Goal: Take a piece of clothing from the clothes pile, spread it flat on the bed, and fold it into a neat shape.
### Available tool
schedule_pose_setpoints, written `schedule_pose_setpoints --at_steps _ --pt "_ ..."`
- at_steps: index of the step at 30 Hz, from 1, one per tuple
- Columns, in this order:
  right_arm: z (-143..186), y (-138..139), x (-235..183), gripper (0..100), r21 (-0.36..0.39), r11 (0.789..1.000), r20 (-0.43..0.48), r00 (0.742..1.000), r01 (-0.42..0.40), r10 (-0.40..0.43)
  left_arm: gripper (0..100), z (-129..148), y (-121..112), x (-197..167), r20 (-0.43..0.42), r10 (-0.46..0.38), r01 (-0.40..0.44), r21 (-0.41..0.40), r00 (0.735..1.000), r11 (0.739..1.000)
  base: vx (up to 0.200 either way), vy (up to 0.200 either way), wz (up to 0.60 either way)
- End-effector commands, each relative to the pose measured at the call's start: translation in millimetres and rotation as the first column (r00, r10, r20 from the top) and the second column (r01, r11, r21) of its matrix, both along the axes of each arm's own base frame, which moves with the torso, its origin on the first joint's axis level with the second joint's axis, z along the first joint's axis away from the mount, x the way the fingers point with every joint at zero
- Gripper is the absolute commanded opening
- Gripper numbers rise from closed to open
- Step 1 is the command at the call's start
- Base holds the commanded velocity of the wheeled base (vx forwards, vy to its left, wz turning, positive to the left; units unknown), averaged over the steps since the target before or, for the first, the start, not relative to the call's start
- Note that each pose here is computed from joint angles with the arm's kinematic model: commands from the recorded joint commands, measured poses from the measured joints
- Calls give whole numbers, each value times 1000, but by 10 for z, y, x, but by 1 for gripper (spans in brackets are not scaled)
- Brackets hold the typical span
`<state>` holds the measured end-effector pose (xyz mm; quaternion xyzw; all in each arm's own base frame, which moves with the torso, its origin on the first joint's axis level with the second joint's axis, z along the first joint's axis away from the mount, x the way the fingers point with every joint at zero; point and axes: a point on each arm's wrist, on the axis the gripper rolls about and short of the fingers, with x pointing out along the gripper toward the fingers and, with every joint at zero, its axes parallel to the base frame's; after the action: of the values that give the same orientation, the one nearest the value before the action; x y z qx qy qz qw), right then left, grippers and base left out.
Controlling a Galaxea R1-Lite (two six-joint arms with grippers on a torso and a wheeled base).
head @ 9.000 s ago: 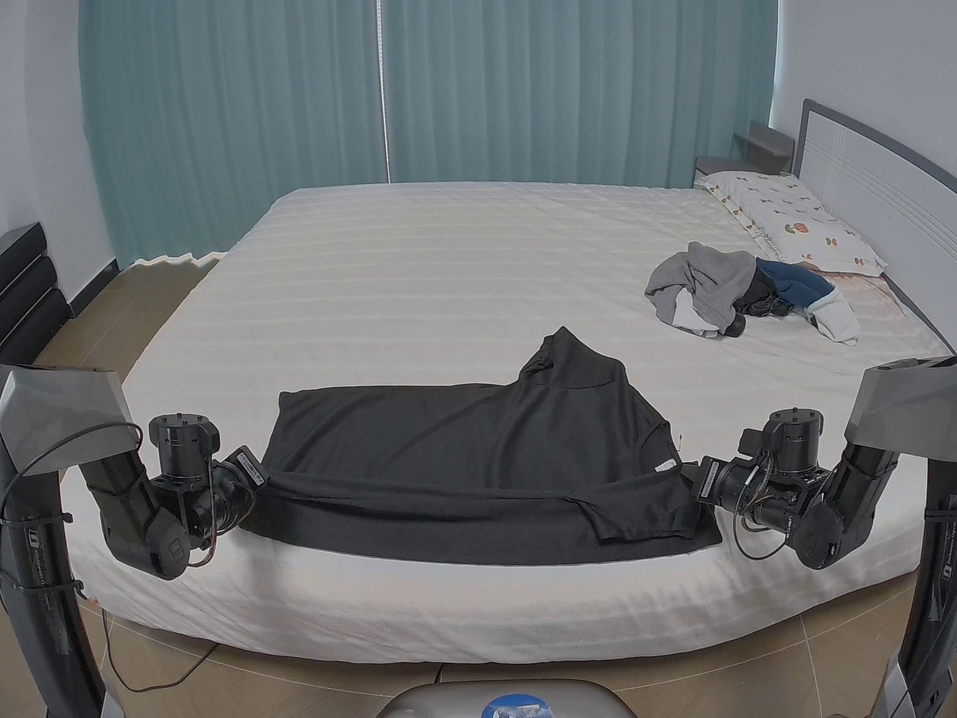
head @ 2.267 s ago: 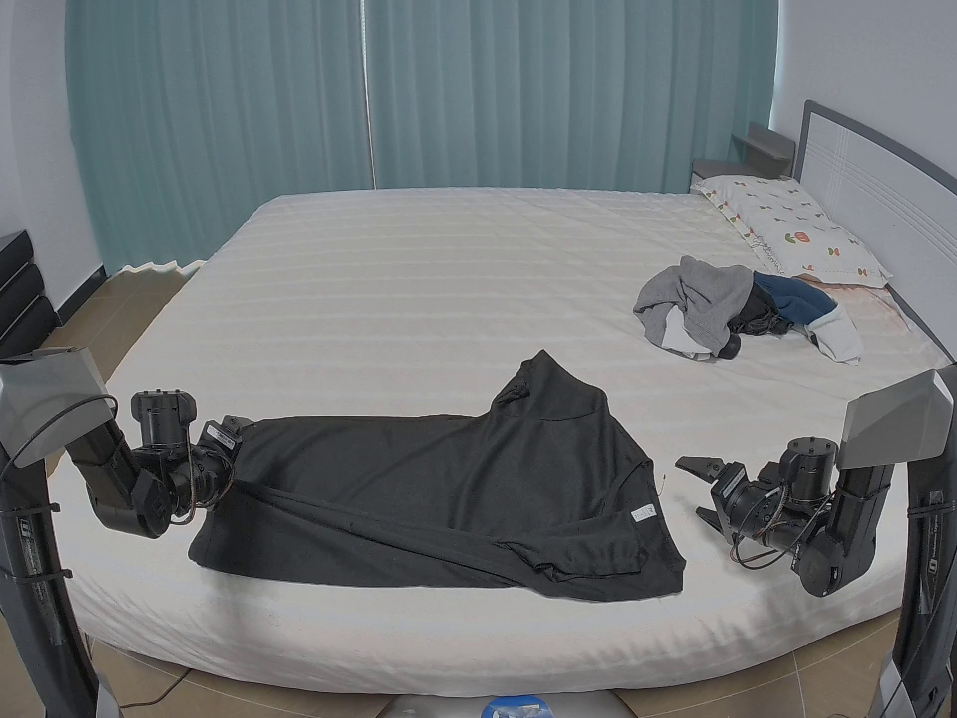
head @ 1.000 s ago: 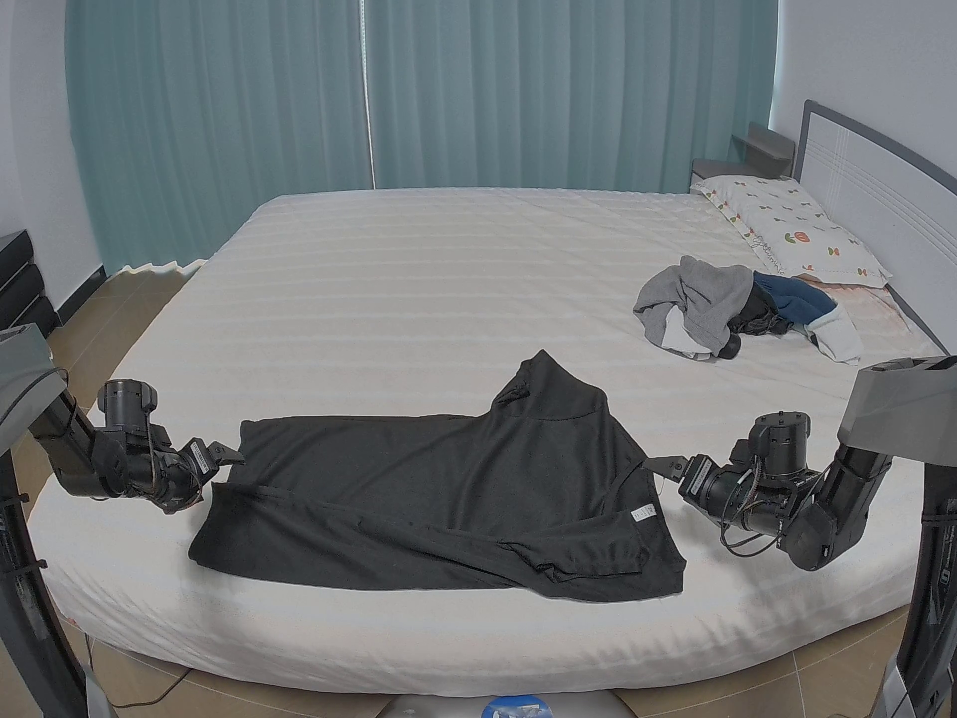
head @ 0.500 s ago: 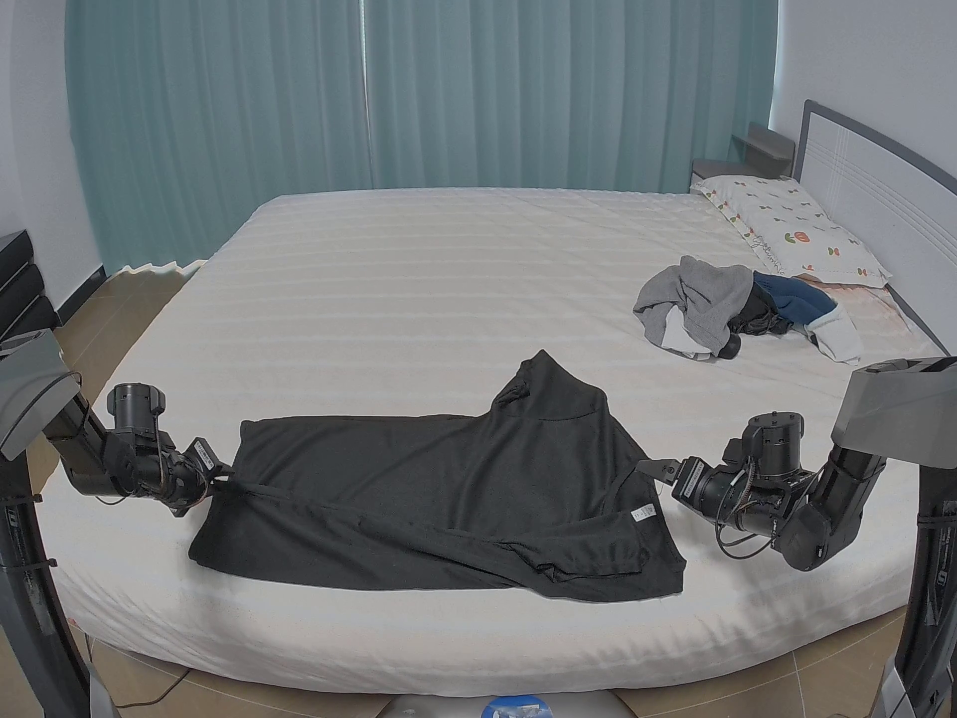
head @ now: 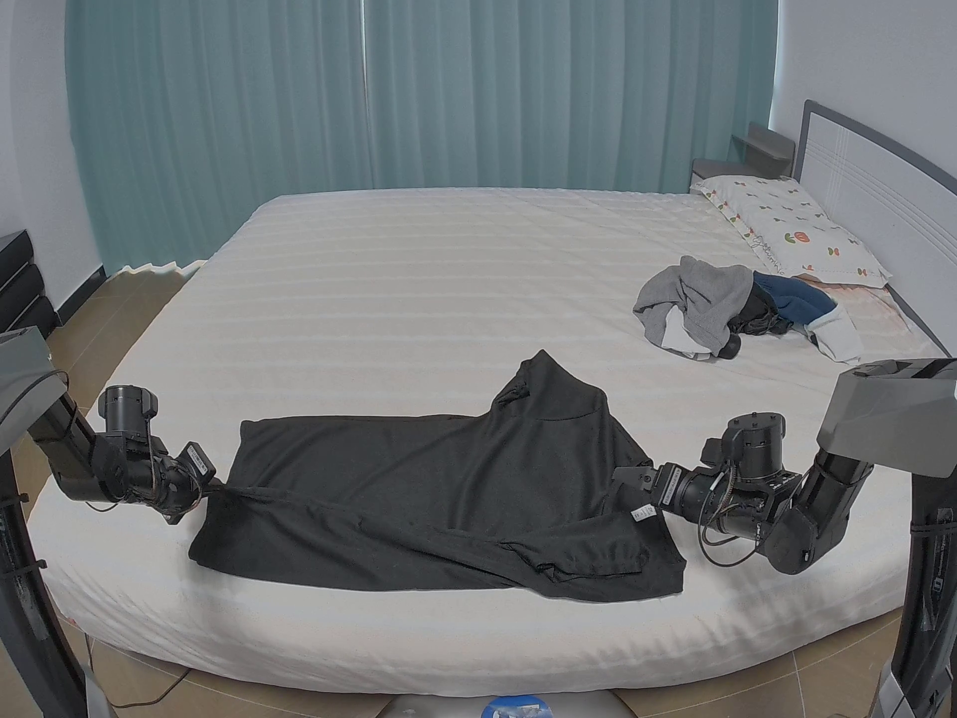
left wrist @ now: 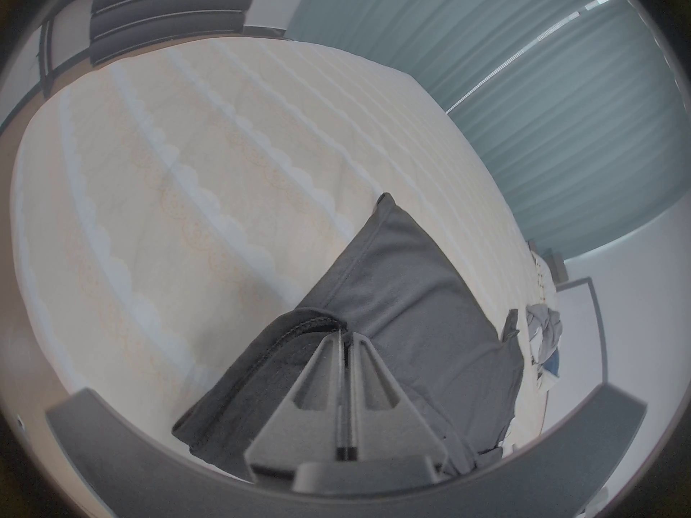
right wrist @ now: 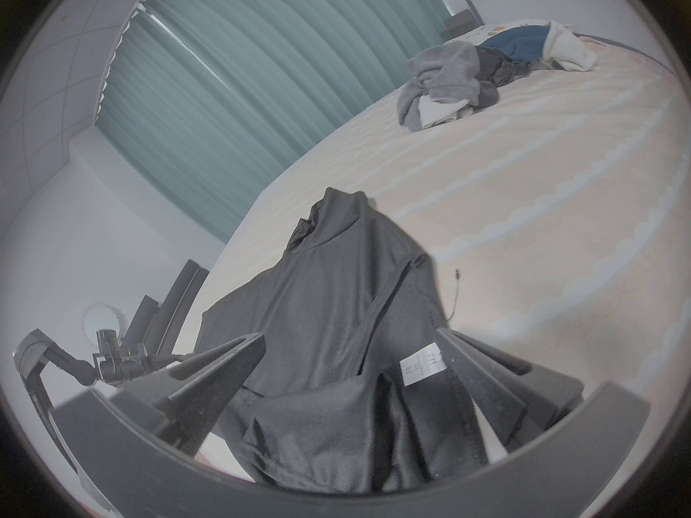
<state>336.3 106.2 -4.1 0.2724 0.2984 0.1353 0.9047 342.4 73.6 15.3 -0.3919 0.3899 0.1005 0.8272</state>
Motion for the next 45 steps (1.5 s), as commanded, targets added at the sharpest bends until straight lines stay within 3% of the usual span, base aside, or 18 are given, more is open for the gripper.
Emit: schedule_pose_setpoints --at_steps 1,6,24,25,45 --pt "-12 132 5 100 -15 998 -17 998 -55 54 0 181 -28 -45 38 31 -30 -25 999 999 0 0 0" --pt "-161 146 7 100 -53 992 -42 993 -116 114 0 185 -34 -94 31 37 -36 -31 999 999 0 0 0" --pt "-389 165 100 100 -39 987 -66 986 -154 151 0 155 -73 -124 12 31 -30 -39 999 999 0 0 0" --pt "-389 155 104 0 -39 988 -66 987 -151 148 0 155 -73 -124 12 31 -30 -39 999 999 0 0 0" --pt "32 -44 -38 0 9 990 -16 990 -142 142 0 303 -87 -213 43 26 -25 -25 999 999 0 0 0"
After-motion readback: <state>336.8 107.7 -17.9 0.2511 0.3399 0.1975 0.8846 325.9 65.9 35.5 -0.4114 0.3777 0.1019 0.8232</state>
